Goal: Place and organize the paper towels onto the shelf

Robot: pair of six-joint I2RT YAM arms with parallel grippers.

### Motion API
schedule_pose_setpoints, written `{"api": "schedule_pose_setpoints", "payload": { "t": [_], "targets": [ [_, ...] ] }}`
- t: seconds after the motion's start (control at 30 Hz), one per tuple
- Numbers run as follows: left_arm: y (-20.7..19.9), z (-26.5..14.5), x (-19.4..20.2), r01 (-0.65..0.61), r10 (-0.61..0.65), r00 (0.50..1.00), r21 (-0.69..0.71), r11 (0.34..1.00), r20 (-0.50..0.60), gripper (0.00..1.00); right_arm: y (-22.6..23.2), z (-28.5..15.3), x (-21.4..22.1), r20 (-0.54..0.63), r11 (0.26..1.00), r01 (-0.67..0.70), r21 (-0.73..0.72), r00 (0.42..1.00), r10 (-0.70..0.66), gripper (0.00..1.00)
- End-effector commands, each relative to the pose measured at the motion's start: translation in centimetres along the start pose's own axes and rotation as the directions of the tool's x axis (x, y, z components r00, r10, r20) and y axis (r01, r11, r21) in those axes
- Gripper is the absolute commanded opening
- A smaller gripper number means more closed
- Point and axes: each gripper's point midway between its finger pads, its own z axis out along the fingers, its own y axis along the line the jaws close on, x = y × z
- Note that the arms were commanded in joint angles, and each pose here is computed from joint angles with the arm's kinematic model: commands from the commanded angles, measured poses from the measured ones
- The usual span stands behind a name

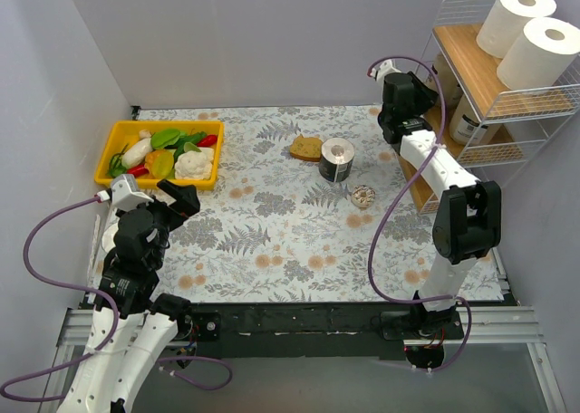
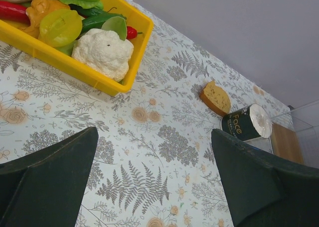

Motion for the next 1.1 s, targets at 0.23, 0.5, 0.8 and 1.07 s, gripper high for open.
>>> {"api": "schedule_pose_setpoints", "payload": {
  "t": [0.23,0.5,0.8,1.07],
  "targets": [
    [-0.1,0.4,0.0,-0.012,0.012,1.000,0.002,1.000,0.001,0.98,-3.3,-5.2,-3.9,0.142,0.986,-0.164,-0.030,0.976,0.166,0.47],
    [-0.1,0.4,0.0,-0.012,0.012,1.000,0.002,1.000,0.000,0.98,2.6,-12.3,-8.1,0.167,0.893,-0.243,-0.378,0.931,0.324,0.48],
    [-0.3,0.5,0.3,-0.018,0.018,1.000,0.014,1.000,-0.012,0.98,12.2,-18.2,-9.9,0.092,0.564,-0.276,-0.778,0.838,0.538,0.65],
    [-0.4,0.5,0.3,-0.016,0.016,1.000,0.019,1.000,-0.010,0.98,18.6,-16.8,-9.1,0.025,0.518,-0.232,-0.823,0.897,0.442,0.69]
  ]
}}
